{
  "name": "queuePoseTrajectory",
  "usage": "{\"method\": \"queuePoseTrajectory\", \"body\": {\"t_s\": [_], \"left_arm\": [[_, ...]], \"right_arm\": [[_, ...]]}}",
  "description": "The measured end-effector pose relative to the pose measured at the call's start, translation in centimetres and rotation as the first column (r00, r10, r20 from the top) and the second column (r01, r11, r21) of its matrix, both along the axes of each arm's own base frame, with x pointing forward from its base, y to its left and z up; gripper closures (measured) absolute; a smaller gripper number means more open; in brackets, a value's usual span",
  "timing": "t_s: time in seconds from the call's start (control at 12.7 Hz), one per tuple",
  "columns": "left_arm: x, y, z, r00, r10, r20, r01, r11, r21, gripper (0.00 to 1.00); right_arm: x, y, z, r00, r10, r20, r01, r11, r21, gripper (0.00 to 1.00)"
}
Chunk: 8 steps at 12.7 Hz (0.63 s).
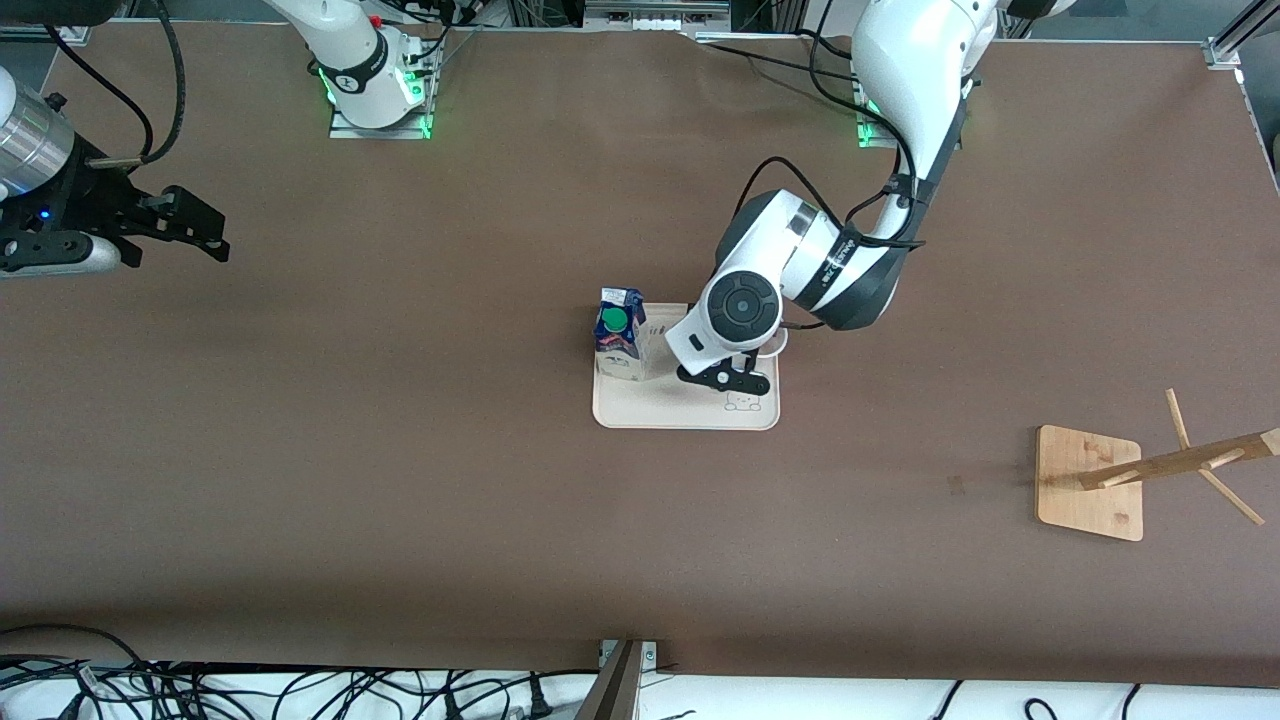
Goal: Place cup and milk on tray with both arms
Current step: 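Lower the mug onto the tray and open the left gripper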
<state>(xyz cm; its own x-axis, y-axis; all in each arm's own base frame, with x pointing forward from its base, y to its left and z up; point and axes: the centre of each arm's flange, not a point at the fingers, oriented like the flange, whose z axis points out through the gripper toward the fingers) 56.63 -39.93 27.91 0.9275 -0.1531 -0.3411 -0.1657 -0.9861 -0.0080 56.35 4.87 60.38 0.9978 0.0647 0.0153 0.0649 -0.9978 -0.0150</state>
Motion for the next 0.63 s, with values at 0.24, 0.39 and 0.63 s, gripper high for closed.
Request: {"method": "queuePoseTrajectory", "body": {"t_s": [0.24,0.39,0.63], "left_arm": [[-0.1,-1.1,-1.9,1.000,0.013,0.000,-0.013,1.000,0.011,0.93],[0.0,-1.5,-2.9,1.000,0.023,0.007,-0.023,1.000,0.012,0.93],[0.1,-1.6,-3.1,1.000,0.025,0.007,-0.025,1.000,0.013,0.93]], "right_arm": [[0.0,0.0,0.0,1.000,0.000,0.000,0.000,1.000,0.000,0.00],[0.0,0.0,0.0,1.000,0.000,0.000,0.000,1.000,0.000,0.00],[0.0,0.0,0.0,1.000,0.000,0.000,0.000,1.000,0.000,0.00]]}}
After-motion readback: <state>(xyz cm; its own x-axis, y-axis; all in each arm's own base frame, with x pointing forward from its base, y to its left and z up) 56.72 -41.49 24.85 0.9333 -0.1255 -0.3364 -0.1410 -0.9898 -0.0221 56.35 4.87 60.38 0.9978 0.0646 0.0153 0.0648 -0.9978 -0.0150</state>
